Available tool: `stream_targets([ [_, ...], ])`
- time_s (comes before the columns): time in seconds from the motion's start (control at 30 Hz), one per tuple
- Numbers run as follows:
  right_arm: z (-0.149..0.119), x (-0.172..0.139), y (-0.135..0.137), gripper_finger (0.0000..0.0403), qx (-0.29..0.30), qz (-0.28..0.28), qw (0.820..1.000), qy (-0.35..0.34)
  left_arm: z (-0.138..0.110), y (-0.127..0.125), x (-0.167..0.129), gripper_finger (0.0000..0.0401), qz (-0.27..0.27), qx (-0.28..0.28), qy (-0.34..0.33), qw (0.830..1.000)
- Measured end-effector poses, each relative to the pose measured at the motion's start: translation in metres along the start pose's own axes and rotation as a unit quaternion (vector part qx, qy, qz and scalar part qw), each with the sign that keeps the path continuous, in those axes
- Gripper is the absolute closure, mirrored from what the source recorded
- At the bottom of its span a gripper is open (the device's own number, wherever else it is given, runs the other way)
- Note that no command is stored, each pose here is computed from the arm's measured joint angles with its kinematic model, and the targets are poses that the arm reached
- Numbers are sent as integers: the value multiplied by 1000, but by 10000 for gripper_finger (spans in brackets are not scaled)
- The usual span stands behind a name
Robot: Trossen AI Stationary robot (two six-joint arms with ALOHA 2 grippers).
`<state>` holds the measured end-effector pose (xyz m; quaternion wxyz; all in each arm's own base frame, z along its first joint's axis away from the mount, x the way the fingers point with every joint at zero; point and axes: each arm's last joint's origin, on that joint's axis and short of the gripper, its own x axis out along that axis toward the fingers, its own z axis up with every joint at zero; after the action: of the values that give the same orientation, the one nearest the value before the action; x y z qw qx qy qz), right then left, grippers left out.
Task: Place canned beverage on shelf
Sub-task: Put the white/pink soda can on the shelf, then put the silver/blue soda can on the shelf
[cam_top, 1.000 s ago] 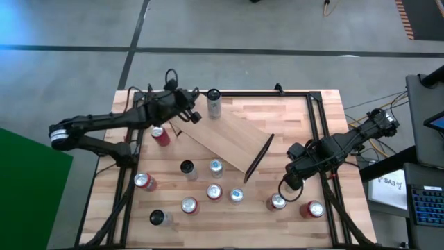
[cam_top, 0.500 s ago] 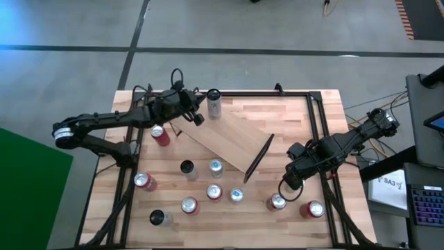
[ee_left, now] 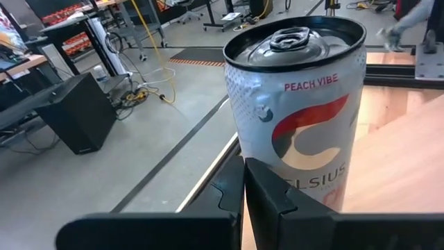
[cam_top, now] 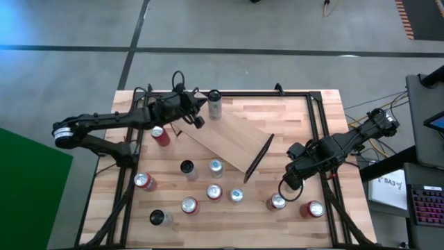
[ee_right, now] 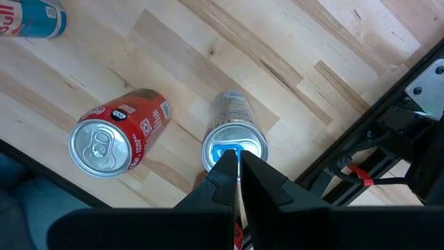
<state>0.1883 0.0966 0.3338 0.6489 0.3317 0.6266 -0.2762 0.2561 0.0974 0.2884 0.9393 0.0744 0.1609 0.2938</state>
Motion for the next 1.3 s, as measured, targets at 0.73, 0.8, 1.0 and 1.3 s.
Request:
stream_targets([
  [0.73, 3, 0, 8, 394, 4, 41, 999, -22, 13, -1, -39, 401, -11, -32, -12, 999],
  [0.8, 3, -1, 12, 394, 13, 60, 998, -25, 16, -9, -47, 401, -31, -30, -23, 999],
  [1.0, 6, -1, 24, 394, 16, 110, 993, -35, 24, -34, -70, 401, -98, -19, -58, 993],
  [1.3, 7, 25, 44, 394, 9, 64, 997, 44, 32, -61, -99, 401, -178, -9, -99, 979],
])
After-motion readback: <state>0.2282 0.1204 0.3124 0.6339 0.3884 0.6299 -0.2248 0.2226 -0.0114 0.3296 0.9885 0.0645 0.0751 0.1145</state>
